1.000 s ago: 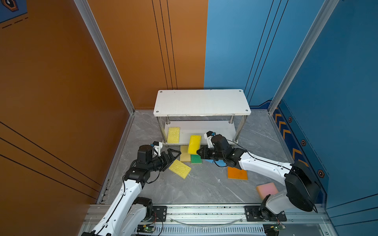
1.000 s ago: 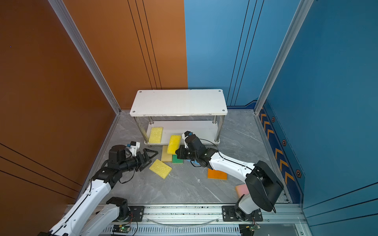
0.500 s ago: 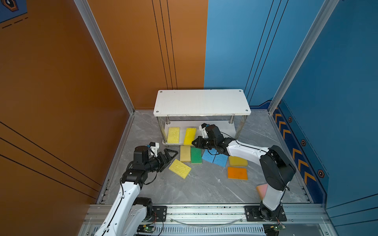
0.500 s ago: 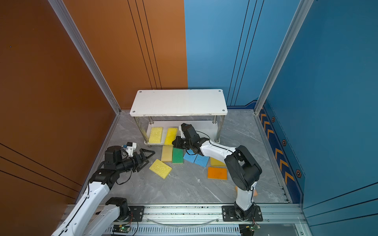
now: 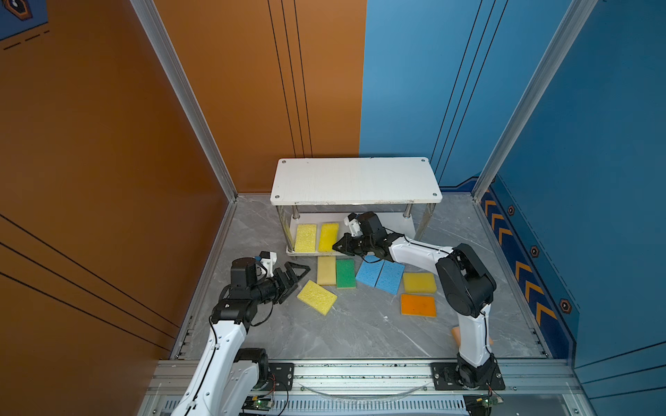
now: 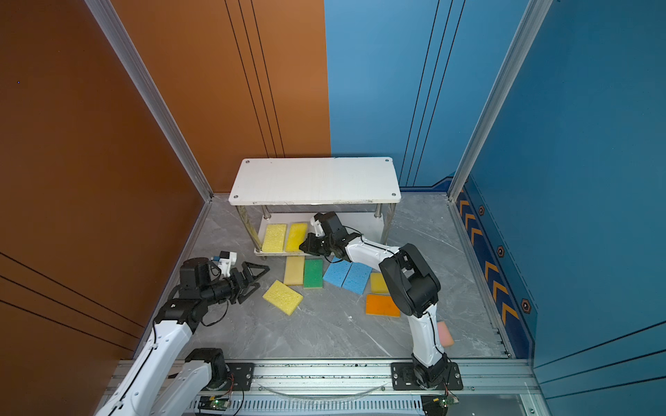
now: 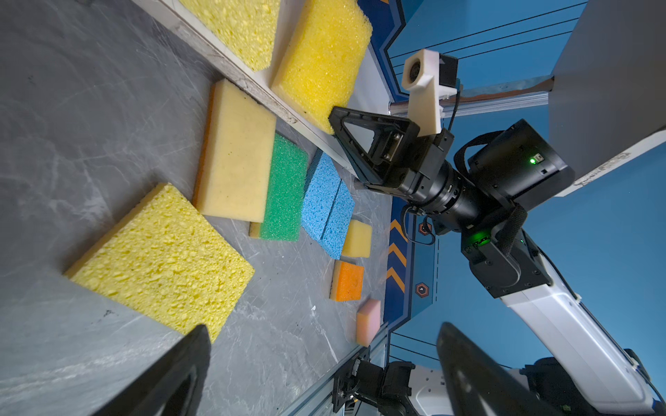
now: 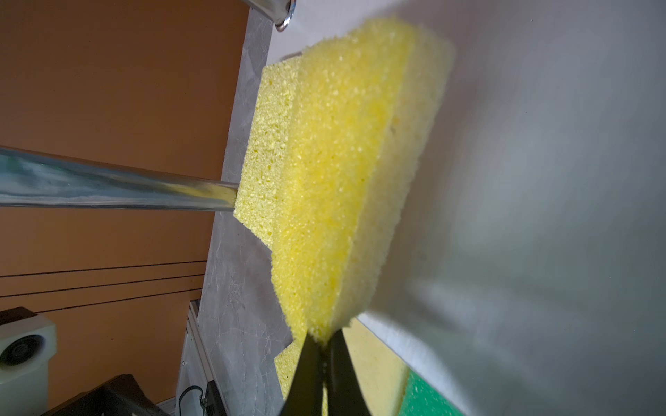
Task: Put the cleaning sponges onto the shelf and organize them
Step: 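Lower the yellow foam sponge beside the cellulose sponge on the lower tier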
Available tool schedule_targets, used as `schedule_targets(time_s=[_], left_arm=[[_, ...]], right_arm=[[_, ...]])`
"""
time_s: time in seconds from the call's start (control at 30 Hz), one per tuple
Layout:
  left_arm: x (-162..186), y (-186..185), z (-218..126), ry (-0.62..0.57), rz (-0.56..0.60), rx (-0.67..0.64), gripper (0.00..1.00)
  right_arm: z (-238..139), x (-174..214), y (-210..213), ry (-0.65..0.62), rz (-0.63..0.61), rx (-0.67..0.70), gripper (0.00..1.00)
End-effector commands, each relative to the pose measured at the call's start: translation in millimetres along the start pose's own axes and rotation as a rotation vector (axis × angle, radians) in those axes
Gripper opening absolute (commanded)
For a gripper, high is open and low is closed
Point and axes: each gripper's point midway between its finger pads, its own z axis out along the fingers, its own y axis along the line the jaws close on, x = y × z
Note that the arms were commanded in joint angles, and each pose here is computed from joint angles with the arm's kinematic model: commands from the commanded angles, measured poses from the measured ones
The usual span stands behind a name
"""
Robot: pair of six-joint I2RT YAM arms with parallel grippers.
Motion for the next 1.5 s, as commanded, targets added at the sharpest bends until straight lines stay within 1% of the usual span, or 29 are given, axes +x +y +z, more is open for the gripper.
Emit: schedule_targets(time_s=[0.0,0.1,0.13,0.2,0.27,0.57,0.63,0.73,0.97,1.27,1.47], left_arm=[[5.8,1.5,-1.8,0.022,0.003,0.012,0.98],[5.7,1.5,-2.8,0.021,0.001,0.014,0.98],[5.6,1.8,-3.1,0.02,0.001,0.014,0.98],[5.2,1.8,-3.8,0.018,0.0,0.015,0.98],[5.4,3.3,-3.9,0.019,-0.006,0.014,0.98],[3.7,5.8,-3.9,0.016,-0.014,0.01,0.98],[4.0,6.2,-3.7,0.017,-0.014,0.009,0.98],[4.2,7.0,-3.5,0.018,-0.016,0.008,0.98],[4.9,6.6,-4.1,0.016,-0.016,0.011,0.98],[6.8,8.9,-4.4,0.019,-0.019,0.006,0.98],[7.2,7.6,-6.1,0.013,-0.018,0.009,0.98]], right_arm=[[2.8,-0.7,3.1,0.039,-0.013,-0.019,0.0],[1.8,-5.6,5.8,0.034,-0.013,-0.027,0.0],[9.4,-1.0,-3.5,0.052,0.003,-0.017,0.0],[11.3,-1.3,-6.3,0.059,0.008,-0.014,0.0],[11.7,-2.2,-9.0,0.061,0.013,-0.011,0.02],[8.1,-3.1,-19.1,0.061,0.022,0.013,0.35],[6.3,-3.2,-20.1,0.058,0.02,0.019,0.4],[2.6,-5.8,-21.2,0.048,0.017,0.026,0.43],[0.8,-20.4,-30.5,0.002,0.026,0.059,0.49],[11.5,-39.8,-36.6,-0.058,0.03,0.077,0.51],[27.0,-45.9,-30.2,-0.055,0.025,0.051,0.51]])
